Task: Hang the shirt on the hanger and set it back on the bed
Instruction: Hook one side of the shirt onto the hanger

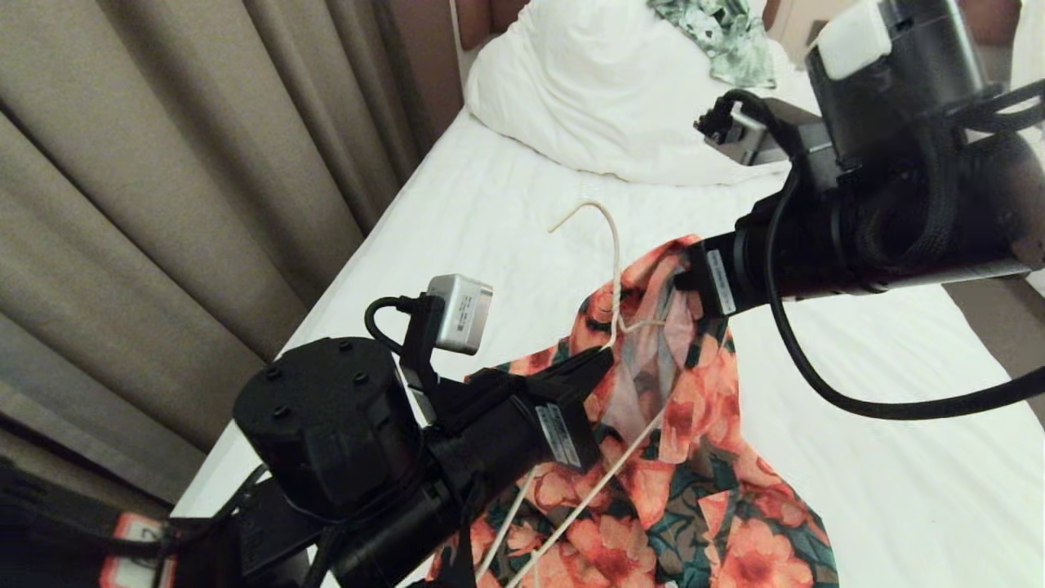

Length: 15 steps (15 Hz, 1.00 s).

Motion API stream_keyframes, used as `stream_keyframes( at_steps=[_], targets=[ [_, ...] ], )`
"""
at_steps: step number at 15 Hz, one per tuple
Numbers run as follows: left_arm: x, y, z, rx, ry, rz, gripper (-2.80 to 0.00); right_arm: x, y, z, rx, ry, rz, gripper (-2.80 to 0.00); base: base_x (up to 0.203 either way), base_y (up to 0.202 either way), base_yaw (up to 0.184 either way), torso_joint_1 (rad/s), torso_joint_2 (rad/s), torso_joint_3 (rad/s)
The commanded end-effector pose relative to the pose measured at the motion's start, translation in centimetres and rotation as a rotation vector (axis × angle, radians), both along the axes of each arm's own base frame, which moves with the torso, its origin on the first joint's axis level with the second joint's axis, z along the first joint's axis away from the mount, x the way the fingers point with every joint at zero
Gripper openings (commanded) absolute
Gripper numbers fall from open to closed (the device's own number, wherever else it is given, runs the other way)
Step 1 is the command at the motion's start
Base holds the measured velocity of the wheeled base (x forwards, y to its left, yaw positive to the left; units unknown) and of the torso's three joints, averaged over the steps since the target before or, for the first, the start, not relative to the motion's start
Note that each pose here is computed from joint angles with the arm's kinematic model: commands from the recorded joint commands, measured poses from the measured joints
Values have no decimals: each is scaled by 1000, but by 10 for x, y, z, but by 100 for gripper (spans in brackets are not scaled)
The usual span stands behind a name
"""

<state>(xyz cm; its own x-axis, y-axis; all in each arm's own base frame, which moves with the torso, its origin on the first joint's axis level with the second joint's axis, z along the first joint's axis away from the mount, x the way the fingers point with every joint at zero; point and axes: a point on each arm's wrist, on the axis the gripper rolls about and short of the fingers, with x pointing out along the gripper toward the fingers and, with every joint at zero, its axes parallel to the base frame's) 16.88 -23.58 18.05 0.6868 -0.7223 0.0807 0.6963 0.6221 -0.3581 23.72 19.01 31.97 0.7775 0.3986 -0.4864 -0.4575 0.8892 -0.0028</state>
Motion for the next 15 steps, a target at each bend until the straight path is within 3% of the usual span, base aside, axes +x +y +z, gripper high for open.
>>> stream_keyframes(
  at_steps=[1, 3, 7, 12, 15],
  targets=[
    [6, -4, -8, -53, -30, 4, -280, -13, 1, 25, 43, -74, 38, -280, 0, 0, 0, 0, 0, 0],
    [10, -5, -10, -140, -89, 7, -280, -27, 7, 34, 45, -84, 86, -280, 0, 0, 0, 0, 0, 0],
    [14, 0, -13, -134, -89, 12, -280, -41, 15, 43, 64, -104, 141, -280, 0, 0, 0, 0, 0, 0],
    [7, 21, 25, -238, -175, 38, -280, -59, 26, 50, 83, -118, 211, -280, 0, 0, 0, 0, 0, 0],
    [12, 26, 32, -257, -196, 56, -280, -57, 26, 54, 105, -127, 220, -280, 0, 0, 0, 0, 0, 0]
  ],
)
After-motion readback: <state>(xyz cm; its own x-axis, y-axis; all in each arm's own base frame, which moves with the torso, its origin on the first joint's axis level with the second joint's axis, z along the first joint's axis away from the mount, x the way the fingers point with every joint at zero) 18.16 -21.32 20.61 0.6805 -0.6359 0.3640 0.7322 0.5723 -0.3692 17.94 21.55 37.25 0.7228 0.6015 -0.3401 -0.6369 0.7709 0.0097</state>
